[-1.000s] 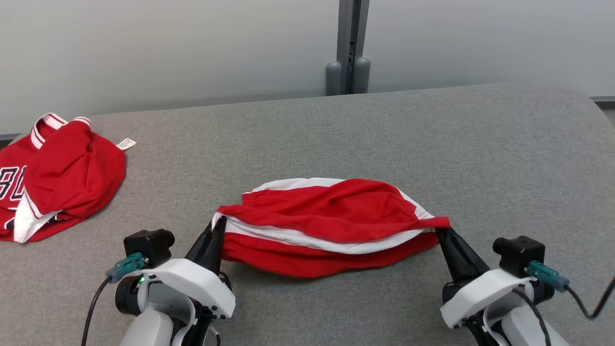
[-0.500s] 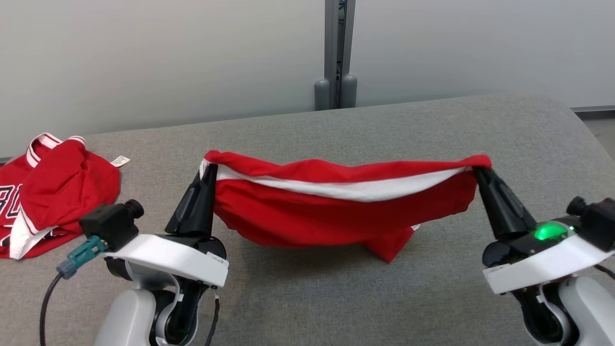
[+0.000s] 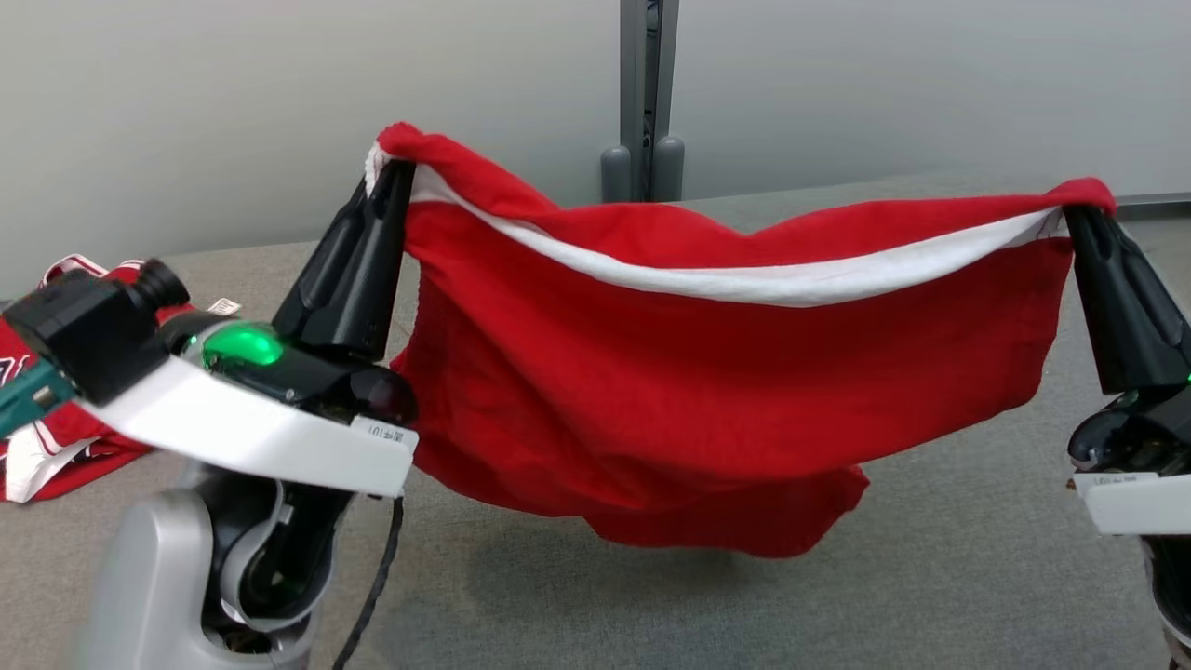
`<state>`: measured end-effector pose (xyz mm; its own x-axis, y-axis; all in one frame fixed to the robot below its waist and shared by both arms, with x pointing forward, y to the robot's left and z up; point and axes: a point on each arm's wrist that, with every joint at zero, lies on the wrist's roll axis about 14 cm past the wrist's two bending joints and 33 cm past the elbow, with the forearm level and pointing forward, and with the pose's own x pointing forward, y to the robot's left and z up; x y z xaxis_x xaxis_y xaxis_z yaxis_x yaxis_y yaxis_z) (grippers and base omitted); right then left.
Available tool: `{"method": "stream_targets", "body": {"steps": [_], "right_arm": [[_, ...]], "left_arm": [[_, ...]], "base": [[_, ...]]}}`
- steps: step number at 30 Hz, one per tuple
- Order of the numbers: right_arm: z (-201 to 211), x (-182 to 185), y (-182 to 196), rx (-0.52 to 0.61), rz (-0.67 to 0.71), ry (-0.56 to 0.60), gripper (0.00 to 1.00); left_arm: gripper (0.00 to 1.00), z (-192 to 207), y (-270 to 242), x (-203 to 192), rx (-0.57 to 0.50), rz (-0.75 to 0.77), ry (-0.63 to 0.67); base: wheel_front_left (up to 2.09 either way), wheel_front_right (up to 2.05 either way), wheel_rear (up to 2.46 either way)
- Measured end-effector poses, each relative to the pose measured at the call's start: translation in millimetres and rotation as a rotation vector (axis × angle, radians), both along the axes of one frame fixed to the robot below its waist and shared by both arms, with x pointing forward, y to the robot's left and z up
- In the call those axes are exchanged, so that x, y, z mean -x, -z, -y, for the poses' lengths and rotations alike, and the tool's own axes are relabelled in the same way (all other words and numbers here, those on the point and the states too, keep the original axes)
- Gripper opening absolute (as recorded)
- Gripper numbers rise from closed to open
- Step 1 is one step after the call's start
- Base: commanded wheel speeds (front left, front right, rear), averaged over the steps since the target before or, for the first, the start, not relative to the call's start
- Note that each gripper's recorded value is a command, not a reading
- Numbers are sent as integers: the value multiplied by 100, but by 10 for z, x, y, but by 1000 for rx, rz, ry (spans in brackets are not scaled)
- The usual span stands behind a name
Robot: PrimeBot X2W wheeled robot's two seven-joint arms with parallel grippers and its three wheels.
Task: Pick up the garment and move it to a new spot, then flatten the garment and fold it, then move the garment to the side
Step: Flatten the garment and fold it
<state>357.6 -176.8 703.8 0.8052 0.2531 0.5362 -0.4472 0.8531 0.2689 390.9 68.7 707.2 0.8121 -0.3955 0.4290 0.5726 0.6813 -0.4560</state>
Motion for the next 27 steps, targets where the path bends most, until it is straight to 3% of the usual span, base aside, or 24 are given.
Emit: {"method": "stream_targets", "body": {"steps": [5,10,16,21,24,27], "right_arm": [[-4,-245,-36,16,-33,-10,0],[-82,-775,-46,21,-78,-31,0],[-126,-1587,-269,40,-39,11,0],[-131,-2146,-491,37,56,75,0],[-178,-2446,-308,24,38,88,0],[-321,-2689,245,7,-78,62,0]], "left_arm": [[0,106,-41,-265,-49,-24,54],[0,270,59,-760,-138,-75,121],[0,292,-2,-1599,-250,-51,45],[0,289,-236,-2185,-234,74,-52],[0,267,-70,-2496,-211,90,-91],[0,250,560,-2788,-232,-15,-109]], "base": [[0,0,0],[0,0,0],[0,0,0],[0,0,0],[0,0,0],[0,0,0]]}}
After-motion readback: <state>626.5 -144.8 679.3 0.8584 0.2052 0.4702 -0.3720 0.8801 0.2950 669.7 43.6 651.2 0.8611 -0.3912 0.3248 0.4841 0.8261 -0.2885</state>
